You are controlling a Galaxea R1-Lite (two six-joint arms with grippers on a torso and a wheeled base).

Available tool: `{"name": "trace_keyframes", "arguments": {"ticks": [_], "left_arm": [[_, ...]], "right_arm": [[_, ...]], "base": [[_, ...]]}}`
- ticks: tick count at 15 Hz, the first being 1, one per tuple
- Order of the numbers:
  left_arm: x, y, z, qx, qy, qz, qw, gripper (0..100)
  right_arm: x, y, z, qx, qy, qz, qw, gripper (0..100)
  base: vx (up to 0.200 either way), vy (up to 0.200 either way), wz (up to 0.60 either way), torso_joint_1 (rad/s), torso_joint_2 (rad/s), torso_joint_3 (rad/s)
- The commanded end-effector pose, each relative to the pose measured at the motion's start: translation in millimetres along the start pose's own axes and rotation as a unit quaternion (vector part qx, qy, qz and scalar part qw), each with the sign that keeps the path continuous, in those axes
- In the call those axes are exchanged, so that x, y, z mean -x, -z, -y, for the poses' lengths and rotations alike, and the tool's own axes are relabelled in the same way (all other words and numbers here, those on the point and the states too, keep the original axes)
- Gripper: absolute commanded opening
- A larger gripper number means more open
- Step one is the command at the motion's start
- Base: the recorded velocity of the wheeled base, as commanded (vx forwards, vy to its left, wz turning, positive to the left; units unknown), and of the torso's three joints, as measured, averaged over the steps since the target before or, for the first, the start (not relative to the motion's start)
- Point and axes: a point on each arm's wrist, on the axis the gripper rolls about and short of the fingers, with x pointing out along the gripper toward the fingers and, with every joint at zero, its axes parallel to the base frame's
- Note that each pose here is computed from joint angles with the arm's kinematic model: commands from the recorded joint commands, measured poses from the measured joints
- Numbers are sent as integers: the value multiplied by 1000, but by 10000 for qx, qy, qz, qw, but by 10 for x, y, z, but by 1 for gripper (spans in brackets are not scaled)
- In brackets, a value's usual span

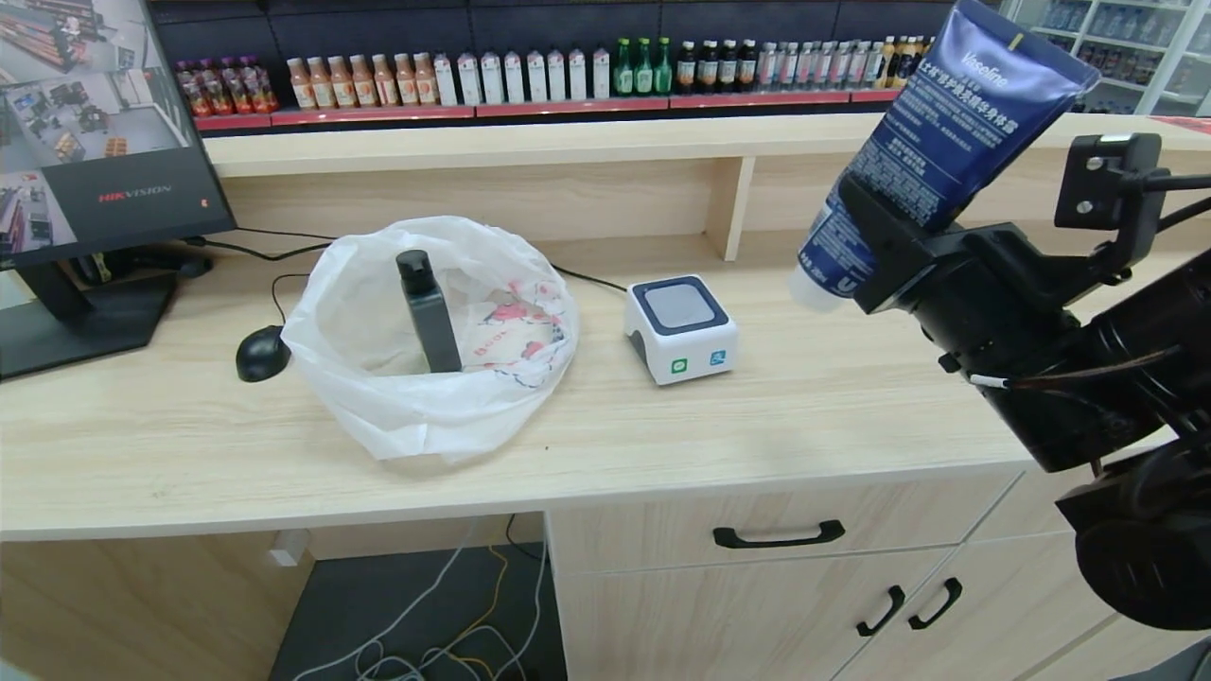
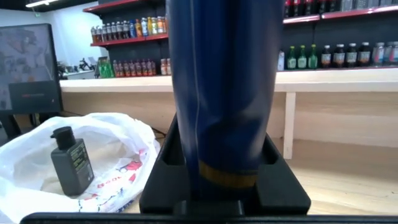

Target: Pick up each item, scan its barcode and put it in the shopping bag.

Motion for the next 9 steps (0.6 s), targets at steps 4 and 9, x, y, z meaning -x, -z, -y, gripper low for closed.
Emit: {"name": "trace_keyframes", "arguments": {"ticks": [4, 9], "left_arm": [[0, 0, 0, 17, -4, 4, 10000, 100], [0, 0, 0, 17, -4, 4, 10000, 100]], "right_arm": [[-21, 30, 18, 21, 32, -14, 10000, 0], [19, 11, 9, 52, 19, -38, 10000, 0]], "base": [[0, 200, 0, 4, 4, 4], [0, 200, 0, 5, 2, 1]]}}
